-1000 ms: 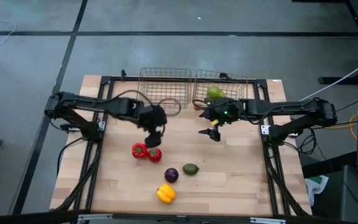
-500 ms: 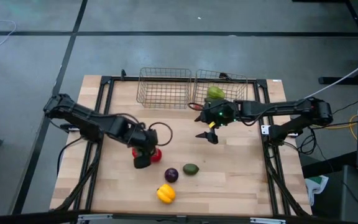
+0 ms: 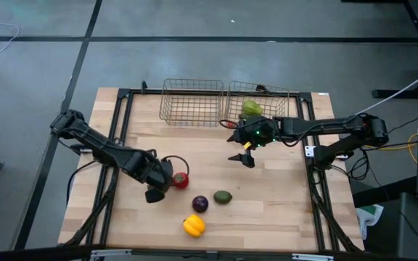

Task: Sort produce into baskets
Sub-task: Put the red bell pepper into the right gold wire basket

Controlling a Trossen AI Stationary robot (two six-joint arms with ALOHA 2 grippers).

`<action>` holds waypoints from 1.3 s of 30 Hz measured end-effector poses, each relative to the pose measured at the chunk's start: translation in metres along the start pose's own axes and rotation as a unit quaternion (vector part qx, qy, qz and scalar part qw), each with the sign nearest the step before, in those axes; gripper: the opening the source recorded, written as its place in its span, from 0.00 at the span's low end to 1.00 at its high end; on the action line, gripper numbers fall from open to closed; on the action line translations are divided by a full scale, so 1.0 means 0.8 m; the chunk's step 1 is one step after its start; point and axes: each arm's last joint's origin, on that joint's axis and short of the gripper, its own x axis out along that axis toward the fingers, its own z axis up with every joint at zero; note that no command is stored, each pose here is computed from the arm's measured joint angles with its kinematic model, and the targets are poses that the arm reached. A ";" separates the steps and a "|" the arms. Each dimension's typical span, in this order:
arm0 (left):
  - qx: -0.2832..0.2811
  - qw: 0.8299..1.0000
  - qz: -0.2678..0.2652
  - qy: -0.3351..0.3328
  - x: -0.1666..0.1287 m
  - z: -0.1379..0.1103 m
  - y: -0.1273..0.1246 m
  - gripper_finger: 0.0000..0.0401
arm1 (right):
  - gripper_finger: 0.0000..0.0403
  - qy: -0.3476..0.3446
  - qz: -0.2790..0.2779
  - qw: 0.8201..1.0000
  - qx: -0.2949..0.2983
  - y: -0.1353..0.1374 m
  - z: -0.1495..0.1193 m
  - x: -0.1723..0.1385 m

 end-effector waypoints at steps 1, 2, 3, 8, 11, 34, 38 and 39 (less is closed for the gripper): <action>0.001 1.000 0.008 -0.001 0.003 -0.001 0.001 0.56 | 0.93 0.000 0.000 1.000 0.000 0.000 0.000 0.000; 0.002 1.000 0.014 -0.005 0.007 -0.003 0.001 0.56 | 0.93 0.000 0.000 1.000 0.000 0.000 0.000 0.000; 0.003 1.000 0.019 -0.008 0.011 -0.004 0.002 0.56 | 0.93 0.000 0.000 1.000 0.000 0.000 0.000 0.000; 0.010 1.000 0.025 -0.014 0.031 -0.009 0.003 0.56 | 0.93 0.000 0.000 1.000 0.000 0.000 0.000 0.000; 0.014 0.999 0.021 -0.022 0.037 -0.010 0.002 0.56 | 0.93 0.000 0.000 1.000 0.000 0.000 0.000 0.000; 0.027 0.998 0.040 -0.045 0.051 -0.012 0.004 0.56 | 0.93 0.000 0.000 1.000 0.000 0.000 0.000 0.000; 0.027 0.998 0.040 -0.047 0.052 -0.012 0.004 0.56 | 0.93 0.000 0.000 1.000 0.000 0.000 0.000 0.000; 0.027 0.998 0.040 -0.048 0.052 -0.013 0.004 0.55 | 0.93 0.000 0.000 1.000 0.000 0.000 0.000 0.000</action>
